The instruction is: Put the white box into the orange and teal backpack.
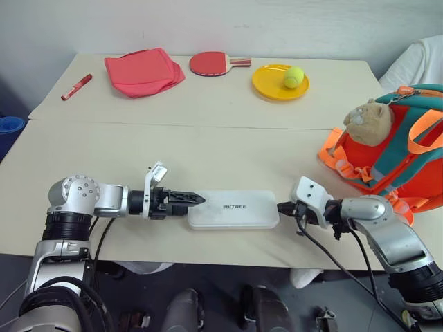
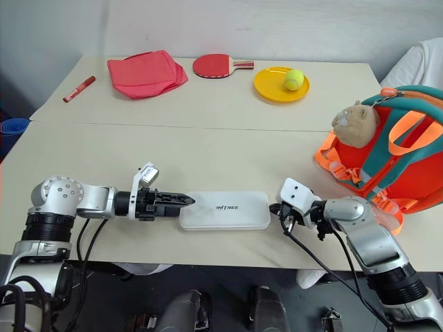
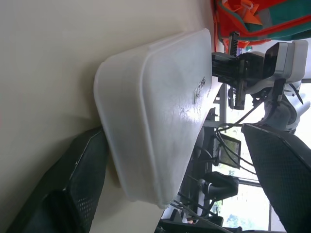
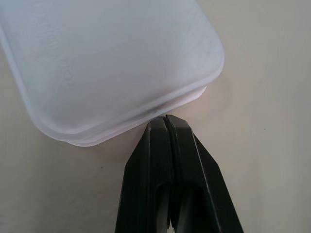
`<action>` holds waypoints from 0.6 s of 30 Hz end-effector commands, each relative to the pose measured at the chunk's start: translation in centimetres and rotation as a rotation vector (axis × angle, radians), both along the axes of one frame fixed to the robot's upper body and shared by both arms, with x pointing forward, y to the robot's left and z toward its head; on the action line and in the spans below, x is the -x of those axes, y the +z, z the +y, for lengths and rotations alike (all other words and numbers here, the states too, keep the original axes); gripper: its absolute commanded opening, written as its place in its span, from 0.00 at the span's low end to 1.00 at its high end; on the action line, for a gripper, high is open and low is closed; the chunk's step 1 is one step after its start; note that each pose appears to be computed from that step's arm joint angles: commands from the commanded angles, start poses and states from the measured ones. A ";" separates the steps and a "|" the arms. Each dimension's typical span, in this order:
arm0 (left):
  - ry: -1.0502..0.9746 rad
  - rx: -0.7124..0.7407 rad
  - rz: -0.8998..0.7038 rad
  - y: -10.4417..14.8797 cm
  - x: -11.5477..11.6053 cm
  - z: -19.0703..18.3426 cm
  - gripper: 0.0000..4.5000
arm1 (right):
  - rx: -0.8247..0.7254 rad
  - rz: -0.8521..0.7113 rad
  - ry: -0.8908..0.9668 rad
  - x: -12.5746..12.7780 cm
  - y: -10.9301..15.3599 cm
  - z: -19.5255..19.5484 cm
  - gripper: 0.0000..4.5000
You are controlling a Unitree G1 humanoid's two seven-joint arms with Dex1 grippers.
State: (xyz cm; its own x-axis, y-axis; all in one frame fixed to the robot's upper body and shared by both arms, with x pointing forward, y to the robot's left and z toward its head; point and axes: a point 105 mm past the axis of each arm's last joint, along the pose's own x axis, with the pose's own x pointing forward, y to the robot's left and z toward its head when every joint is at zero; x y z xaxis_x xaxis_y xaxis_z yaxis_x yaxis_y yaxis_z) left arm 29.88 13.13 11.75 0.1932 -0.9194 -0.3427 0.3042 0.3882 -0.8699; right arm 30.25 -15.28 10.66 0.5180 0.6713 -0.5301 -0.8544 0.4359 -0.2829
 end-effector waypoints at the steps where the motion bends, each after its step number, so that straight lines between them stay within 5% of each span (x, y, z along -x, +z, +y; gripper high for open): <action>1: -0.045 0.001 0.080 -1.7 1.3 -1.4 0.96 | -0.018 -0.003 0.048 0.4 0.1 1.5 0.00; 12: -0.039 0.109 0.078 -0.4 0.8 -3.2 0.31 | -0.017 0.002 0.051 1.1 -0.6 0.9 0.00; 16: -0.055 0.181 -0.050 2.1 1.1 -2.8 0.28 | -0.171 -0.036 -0.006 1.9 1.0 0.3 0.00; 18: -0.084 0.183 -0.186 3.5 1.8 -2.3 0.28 | -0.263 -0.037 -0.066 2.9 1.7 -0.7 0.08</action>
State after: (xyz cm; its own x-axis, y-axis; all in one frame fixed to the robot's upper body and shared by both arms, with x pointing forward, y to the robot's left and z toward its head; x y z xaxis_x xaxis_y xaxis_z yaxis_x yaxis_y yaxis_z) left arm 28.37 10.74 12.60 0.1612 -0.9633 -0.2146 0.3569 0.2597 -0.8973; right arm 27.63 -15.54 10.16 0.5405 0.7386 -0.4030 -0.8366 0.5224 -0.1647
